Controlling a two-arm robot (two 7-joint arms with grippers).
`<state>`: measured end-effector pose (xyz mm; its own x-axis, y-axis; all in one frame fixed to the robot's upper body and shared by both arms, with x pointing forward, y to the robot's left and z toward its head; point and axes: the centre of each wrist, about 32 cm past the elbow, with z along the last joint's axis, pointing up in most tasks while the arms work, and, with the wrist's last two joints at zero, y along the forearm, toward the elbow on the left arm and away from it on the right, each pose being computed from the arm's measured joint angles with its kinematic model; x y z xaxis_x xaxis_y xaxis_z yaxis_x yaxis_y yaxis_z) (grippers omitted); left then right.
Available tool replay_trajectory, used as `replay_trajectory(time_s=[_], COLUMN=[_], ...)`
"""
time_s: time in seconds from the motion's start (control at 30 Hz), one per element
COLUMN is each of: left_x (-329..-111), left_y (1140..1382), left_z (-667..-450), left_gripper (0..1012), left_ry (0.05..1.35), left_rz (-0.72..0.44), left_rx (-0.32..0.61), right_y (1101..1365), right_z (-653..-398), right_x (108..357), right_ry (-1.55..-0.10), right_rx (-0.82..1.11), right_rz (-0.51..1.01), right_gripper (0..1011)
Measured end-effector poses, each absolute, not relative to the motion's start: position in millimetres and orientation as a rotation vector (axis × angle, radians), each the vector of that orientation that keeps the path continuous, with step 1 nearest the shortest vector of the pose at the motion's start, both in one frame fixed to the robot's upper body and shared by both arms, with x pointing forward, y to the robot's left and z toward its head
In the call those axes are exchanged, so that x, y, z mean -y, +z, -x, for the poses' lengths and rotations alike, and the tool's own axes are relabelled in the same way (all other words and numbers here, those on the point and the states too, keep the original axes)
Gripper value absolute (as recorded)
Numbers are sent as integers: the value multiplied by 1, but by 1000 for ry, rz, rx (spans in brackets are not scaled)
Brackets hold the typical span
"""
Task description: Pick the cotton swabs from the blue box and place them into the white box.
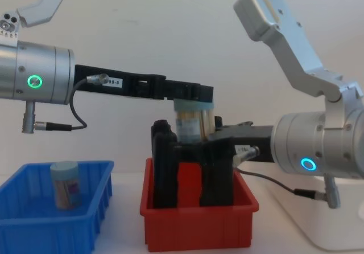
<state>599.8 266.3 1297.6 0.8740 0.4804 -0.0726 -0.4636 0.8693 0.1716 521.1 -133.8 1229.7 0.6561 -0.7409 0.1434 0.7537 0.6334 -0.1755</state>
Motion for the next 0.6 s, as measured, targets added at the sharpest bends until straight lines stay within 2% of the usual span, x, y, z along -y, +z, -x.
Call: replay_trajectory(time_s=[0.4, 0.6], left_x=[-266, -266], left_y=[1298, 1298], left_z=[-600, -600], left_gripper=[1003, 1003], left_ry=[495, 495], left_rz=[-151, -151], left_rx=[-114, -114], right_y=[1231, 1231], right_z=[-511, -504], right_x=[146, 164], right_ry=[-970, -1067], right_rx=[71, 69], right_rz=[231, 219], right_gripper=[659, 659])
